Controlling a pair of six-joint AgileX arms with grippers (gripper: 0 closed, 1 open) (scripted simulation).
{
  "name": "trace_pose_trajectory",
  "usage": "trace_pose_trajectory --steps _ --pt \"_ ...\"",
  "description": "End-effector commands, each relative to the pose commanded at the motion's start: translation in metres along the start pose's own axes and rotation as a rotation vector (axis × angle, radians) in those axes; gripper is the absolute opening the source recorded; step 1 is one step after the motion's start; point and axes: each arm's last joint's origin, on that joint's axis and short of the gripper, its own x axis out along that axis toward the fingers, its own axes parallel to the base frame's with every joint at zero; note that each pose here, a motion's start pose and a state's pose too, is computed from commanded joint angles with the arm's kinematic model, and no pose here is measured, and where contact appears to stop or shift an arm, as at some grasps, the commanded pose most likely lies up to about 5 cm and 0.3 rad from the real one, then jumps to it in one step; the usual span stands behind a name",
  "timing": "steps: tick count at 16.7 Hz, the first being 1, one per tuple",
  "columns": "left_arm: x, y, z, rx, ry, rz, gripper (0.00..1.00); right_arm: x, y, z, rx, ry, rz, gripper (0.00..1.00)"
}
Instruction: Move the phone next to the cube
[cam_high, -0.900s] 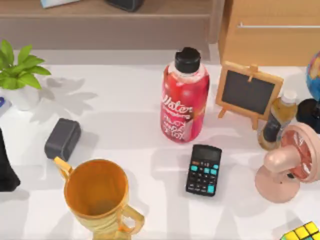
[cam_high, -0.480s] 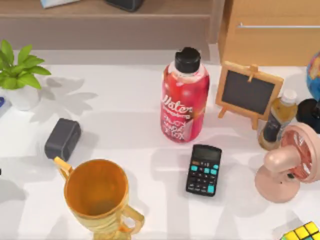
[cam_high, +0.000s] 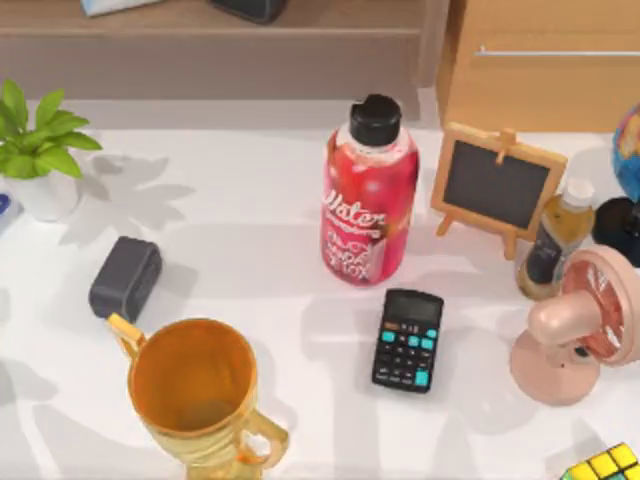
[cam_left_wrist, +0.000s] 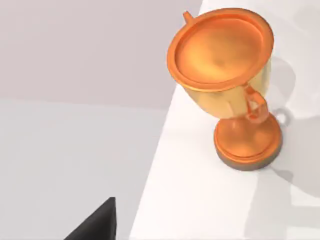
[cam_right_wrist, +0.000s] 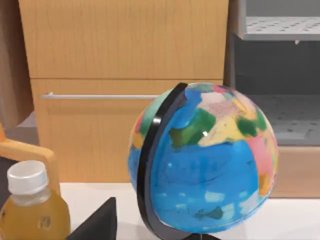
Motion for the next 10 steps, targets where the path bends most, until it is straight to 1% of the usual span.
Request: trace_pose_trajectory --steps 1,3,6,8,10 --pt "0.012 0.011 -0.001 0.017 0.110 -0.005 1.00 0.000 0.000 0.000 0.000 0.000 0.000 1.00" --pt "0.040 0.029 -0.010 0.045 0.331 -0.059 1.00 0.000 0.000 0.000 0.000 0.000 0.000 1.00" --pt "0.077 0.050 -0.034 0.066 0.608 -0.203 1.00 0.000 0.000 0.000 0.000 0.000 0.000 1.00" --pt "0.096 0.061 -0.051 0.069 0.735 -0.301 1.00 0.000 0.000 0.000 0.000 0.000 0.000 1.00" --pt "0.111 0.070 -0.064 0.070 0.812 -0.379 1.00 0.000 0.000 0.000 0.000 0.000 0.000 1.00"
